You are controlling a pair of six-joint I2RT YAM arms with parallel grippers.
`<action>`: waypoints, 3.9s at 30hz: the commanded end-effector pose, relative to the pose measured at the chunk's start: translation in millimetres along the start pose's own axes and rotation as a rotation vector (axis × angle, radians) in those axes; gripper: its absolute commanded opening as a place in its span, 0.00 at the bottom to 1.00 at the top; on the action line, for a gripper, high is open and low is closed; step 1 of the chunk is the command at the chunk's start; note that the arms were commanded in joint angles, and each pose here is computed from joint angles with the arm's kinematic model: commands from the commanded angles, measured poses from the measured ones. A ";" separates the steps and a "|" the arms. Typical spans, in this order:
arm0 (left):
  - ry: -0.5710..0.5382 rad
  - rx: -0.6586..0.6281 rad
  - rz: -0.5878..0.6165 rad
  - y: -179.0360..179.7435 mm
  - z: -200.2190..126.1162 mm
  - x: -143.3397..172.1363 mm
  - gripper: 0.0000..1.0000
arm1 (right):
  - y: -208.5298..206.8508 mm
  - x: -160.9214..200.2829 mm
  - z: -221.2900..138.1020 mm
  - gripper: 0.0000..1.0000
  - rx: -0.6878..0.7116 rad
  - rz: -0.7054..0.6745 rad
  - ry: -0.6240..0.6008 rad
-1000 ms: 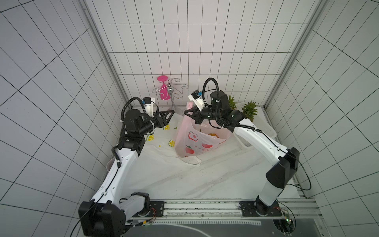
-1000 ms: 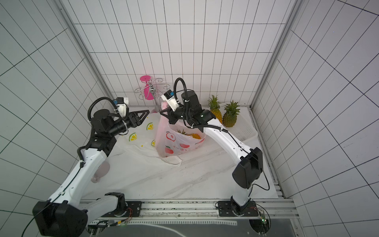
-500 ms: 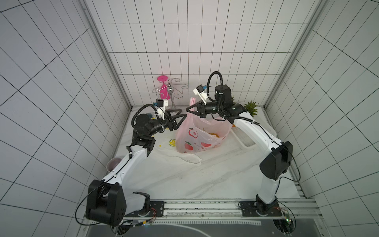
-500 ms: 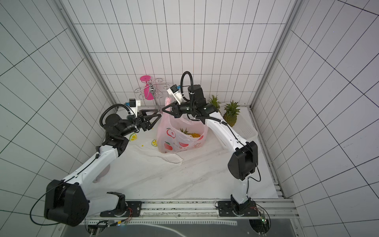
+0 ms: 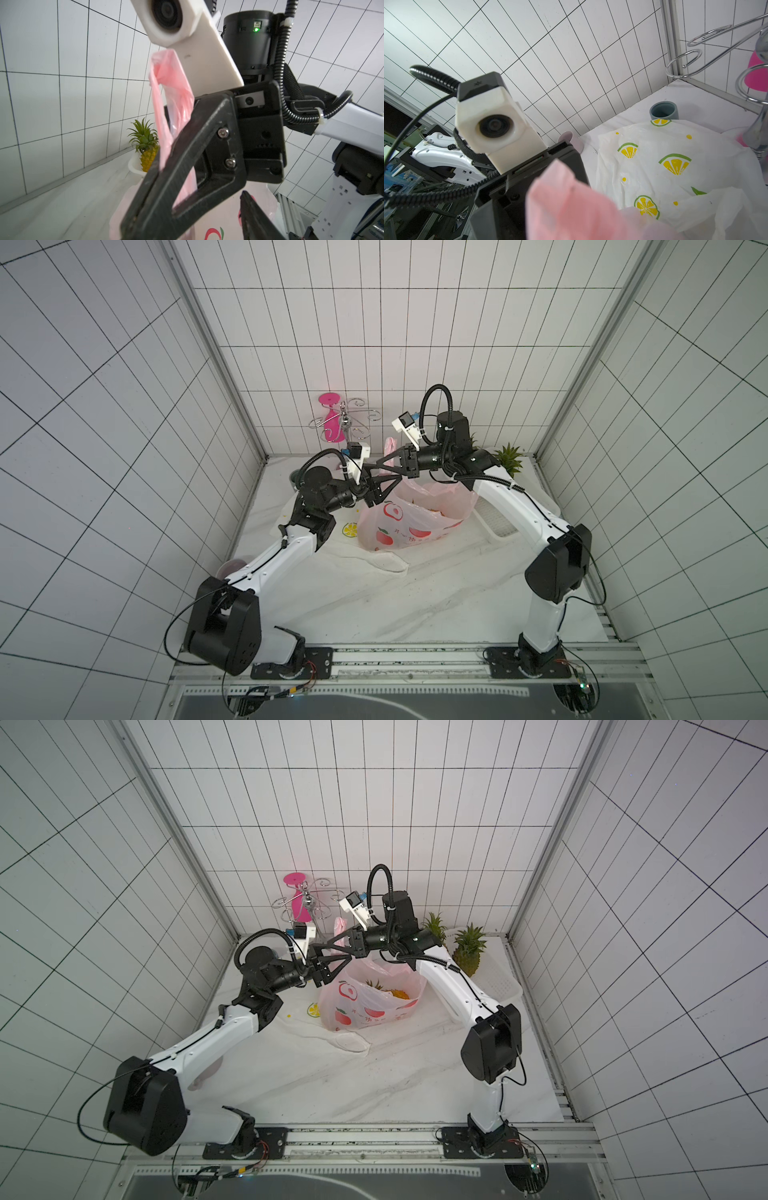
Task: Place the pineapple into a plastic bag & tie a knot
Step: Cross the plastic bag at the center of the board.
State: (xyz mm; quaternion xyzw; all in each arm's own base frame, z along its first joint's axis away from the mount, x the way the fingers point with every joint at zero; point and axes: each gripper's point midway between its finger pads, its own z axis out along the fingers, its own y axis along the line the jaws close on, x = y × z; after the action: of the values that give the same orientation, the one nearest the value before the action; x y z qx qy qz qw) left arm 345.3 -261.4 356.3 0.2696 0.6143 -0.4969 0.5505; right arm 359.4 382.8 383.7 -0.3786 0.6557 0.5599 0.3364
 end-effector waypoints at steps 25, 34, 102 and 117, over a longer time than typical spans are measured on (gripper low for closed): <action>0.064 -0.098 -0.142 40.4 0.6 25.6 0.00 | -18.9 -36.6 -241.9 0.72 1.091 0.008 -0.221; 0.063 -0.090 -0.142 36.4 0.1 22.7 0.00 | -16.7 17.8 -161.8 0.73 0.928 -0.060 0.167; 0.358 0.074 0.087 -23.1 57.3 50.6 0.00 | 13.9 30.1 -84.5 0.00 0.263 -0.249 0.008; 0.444 0.022 0.262 -35.6 64.4 47.1 0.12 | 17.2 44.8 -86.7 0.00 0.189 -0.176 0.024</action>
State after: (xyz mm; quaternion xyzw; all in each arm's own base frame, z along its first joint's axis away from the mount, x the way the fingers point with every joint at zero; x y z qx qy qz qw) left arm 332.2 -341.2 316.5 0.4291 0.6935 -0.3806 0.4360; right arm 321.9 295.5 379.1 -0.4060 0.6740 0.4486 0.4238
